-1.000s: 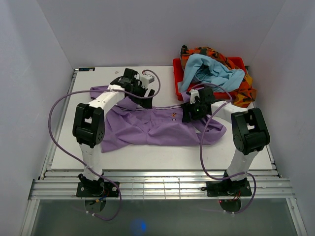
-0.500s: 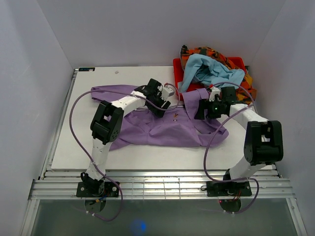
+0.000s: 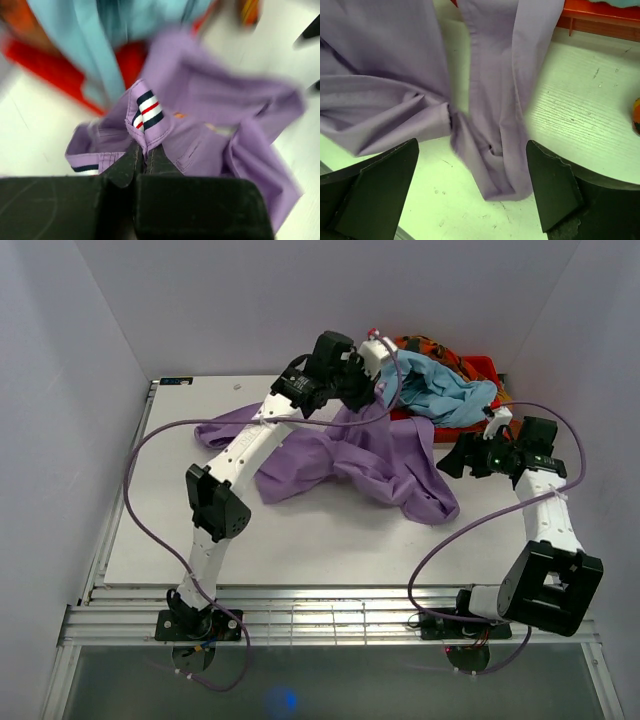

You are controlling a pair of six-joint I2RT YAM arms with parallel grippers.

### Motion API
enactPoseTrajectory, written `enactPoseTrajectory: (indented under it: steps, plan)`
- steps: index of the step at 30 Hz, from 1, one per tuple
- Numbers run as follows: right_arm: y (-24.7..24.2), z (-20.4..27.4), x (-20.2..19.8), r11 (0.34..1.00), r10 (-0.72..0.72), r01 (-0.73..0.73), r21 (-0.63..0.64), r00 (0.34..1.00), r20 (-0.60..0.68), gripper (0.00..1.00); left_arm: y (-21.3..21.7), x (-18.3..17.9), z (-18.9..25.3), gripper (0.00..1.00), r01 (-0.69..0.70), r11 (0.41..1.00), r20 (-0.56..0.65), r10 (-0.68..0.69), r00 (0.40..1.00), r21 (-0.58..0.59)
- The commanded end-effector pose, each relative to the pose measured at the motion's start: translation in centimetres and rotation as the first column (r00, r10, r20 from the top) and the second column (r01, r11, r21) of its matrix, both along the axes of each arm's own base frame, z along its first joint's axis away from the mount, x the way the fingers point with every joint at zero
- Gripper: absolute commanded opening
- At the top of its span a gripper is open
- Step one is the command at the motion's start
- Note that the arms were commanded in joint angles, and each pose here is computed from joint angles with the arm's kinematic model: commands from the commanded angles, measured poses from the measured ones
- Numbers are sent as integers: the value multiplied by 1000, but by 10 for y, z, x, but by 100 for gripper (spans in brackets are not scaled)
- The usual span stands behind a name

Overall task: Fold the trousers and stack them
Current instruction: Flatten the trousers out

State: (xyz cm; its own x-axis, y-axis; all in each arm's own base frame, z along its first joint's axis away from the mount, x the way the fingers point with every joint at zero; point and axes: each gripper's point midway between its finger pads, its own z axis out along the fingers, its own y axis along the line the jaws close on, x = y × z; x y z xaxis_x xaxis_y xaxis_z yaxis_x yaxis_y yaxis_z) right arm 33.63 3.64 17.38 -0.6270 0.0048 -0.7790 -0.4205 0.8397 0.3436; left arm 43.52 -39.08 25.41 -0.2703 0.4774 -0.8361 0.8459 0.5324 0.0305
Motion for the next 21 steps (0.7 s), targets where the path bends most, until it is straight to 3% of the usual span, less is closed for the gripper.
enactPoseTrajectory:
  steps: [1,6,8,9,12,15,17,19,21]
  plan:
    - [7,24,-20,991,119,-124,51,989,89,93,-18,-42,184,0,126,942,320,-21,947,-311]
    - [32,56,-62,958,231,-258,122,952,199,97,-32,-77,293,0,285,800,574,89,814,-528]
    - [52,77,-87,920,295,-350,177,915,276,100,-34,-82,326,0,314,748,622,165,766,-585]
    - [60,81,-97,903,289,-351,247,923,253,96,-37,-90,340,0,338,718,638,190,746,-609]
    - [82,84,-113,877,308,-399,268,894,326,98,-37,-100,376,0,395,657,696,283,660,-642]
    - [105,97,-112,889,233,-365,277,881,413,90,-32,-106,400,0,415,653,747,377,548,-634]
    - [134,106,-121,871,249,-404,280,853,458,90,-26,-105,409,0,413,656,761,426,489,-632]
    - [147,101,-110,897,205,-358,260,857,473,90,-20,-99,411,0,384,669,761,466,451,-637]
    - [182,100,-126,868,291,-444,223,818,496,97,-14,-94,412,0,354,684,762,497,414,-638]
